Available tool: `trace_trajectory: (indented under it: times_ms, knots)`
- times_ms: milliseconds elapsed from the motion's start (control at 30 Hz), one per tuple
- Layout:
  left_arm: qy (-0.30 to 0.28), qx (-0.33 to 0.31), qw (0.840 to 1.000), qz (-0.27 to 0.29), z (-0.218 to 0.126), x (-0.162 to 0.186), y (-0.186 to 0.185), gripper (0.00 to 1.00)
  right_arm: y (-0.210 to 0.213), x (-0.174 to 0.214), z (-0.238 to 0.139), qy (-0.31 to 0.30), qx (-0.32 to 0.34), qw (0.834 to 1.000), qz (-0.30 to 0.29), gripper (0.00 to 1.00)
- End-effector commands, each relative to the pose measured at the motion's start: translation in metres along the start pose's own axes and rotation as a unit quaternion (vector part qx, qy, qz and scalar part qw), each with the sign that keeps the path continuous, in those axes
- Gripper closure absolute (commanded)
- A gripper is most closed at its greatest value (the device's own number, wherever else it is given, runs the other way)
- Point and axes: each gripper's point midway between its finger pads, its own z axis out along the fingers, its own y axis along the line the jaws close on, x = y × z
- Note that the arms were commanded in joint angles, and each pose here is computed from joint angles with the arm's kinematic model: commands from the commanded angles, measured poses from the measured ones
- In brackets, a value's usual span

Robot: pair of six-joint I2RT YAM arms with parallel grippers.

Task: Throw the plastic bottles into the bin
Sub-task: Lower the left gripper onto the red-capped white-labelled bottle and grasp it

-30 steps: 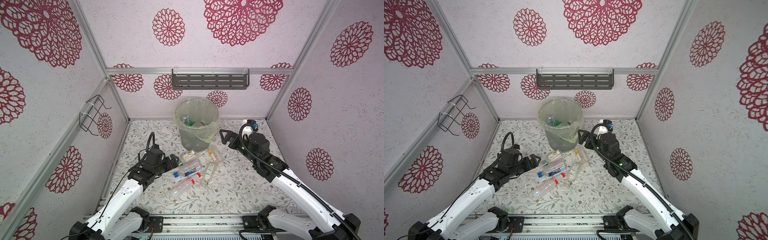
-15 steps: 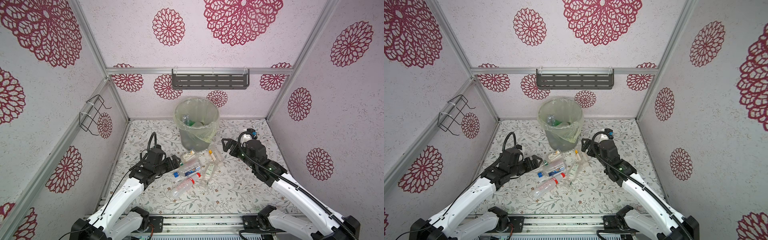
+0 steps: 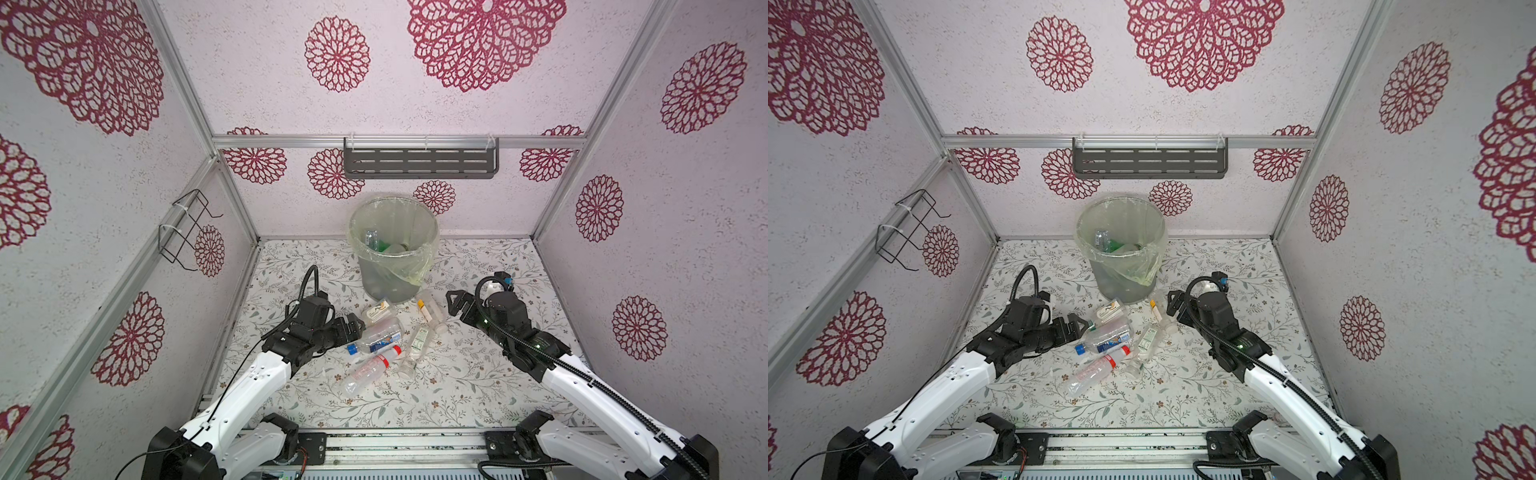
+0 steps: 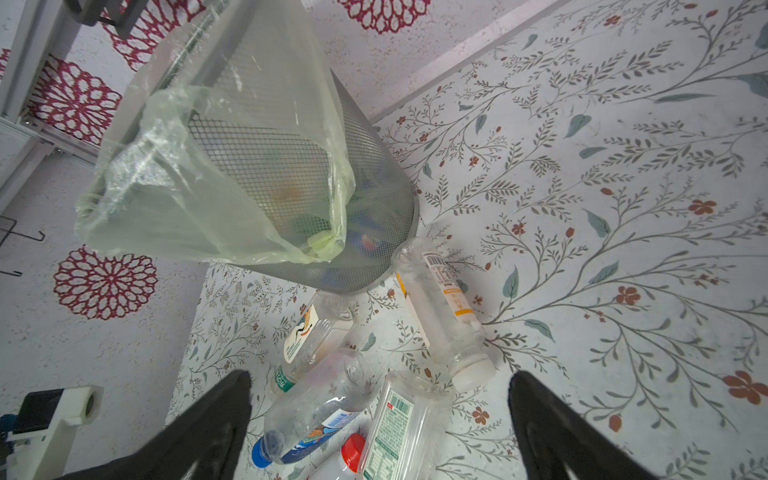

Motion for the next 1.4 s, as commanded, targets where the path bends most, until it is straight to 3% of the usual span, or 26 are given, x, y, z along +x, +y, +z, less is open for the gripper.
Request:
trace_trajectory:
  times_ms: [0, 700, 1367]
  knots:
    - [0.015, -0.012, 0.999, 0.026, 0.0, 0.006, -0.002, 0.03, -0.004, -0.002, 0.001, -0.005, 0.013, 1.0, 0.008, 0.01]
    - [0.078, -0.02, 0.993, 0.084, 0.013, 0.061, -0.008, 0.03, -0.014, 0.009, 0.0, 0.004, 0.016, 1.0, 0.024, 0.01]
    - [0.086, -0.058, 0.988, 0.115, 0.007, 0.092, 0.01, 0.03, -0.014, 0.011, -0.006, 0.007, 0.011, 0.999, 0.038, 0.01]
